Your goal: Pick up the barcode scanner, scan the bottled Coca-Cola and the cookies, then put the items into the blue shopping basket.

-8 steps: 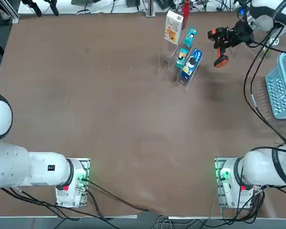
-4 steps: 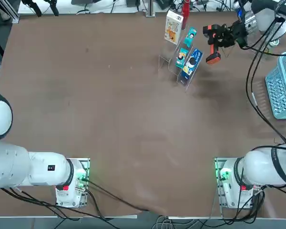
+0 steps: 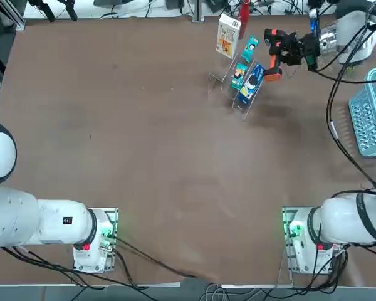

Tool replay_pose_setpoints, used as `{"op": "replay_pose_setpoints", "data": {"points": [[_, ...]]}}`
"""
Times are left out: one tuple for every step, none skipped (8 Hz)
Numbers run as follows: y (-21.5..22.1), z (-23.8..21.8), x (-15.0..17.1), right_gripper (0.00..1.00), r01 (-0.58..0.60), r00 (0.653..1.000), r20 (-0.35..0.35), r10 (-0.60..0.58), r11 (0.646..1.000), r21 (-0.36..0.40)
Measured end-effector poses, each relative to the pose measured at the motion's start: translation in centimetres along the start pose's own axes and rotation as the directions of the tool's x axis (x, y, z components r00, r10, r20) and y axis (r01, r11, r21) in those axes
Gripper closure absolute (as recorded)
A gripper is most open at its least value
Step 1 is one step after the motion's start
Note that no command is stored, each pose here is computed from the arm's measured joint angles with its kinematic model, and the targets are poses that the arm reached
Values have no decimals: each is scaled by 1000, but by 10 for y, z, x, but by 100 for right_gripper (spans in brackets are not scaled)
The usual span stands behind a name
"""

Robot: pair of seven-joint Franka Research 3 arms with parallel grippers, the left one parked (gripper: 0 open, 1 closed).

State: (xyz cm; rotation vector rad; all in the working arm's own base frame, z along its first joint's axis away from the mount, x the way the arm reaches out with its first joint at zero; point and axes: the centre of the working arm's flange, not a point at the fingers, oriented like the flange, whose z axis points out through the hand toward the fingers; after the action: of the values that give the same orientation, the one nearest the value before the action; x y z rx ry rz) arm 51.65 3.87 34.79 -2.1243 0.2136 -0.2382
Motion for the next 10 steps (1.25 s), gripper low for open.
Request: {"op": "replay_pose_setpoints", "data": {"points": [[9,9,-5,56,11,999,-30,-10,999,53],[19,20,-9,56,12,999,-54,-7,995,103],[29,30,-12,56,-5,998,-64,14,990,140],[38,38,-13,56,-27,996,-78,40,986,167],[42,47,-16,56,-49,993,-94,68,980,194],[44,58,-22,56,-63,991,-103,87,975,215],[50,69,-27,56,-81,989,-105,109,968,238],[59,80,-32,56,-95,987,-99,126,958,270],[68,88,-35,56,-98,987,-92,130,951,292],[76,93,-36,56,-107,985,-95,142,947,303]]}}
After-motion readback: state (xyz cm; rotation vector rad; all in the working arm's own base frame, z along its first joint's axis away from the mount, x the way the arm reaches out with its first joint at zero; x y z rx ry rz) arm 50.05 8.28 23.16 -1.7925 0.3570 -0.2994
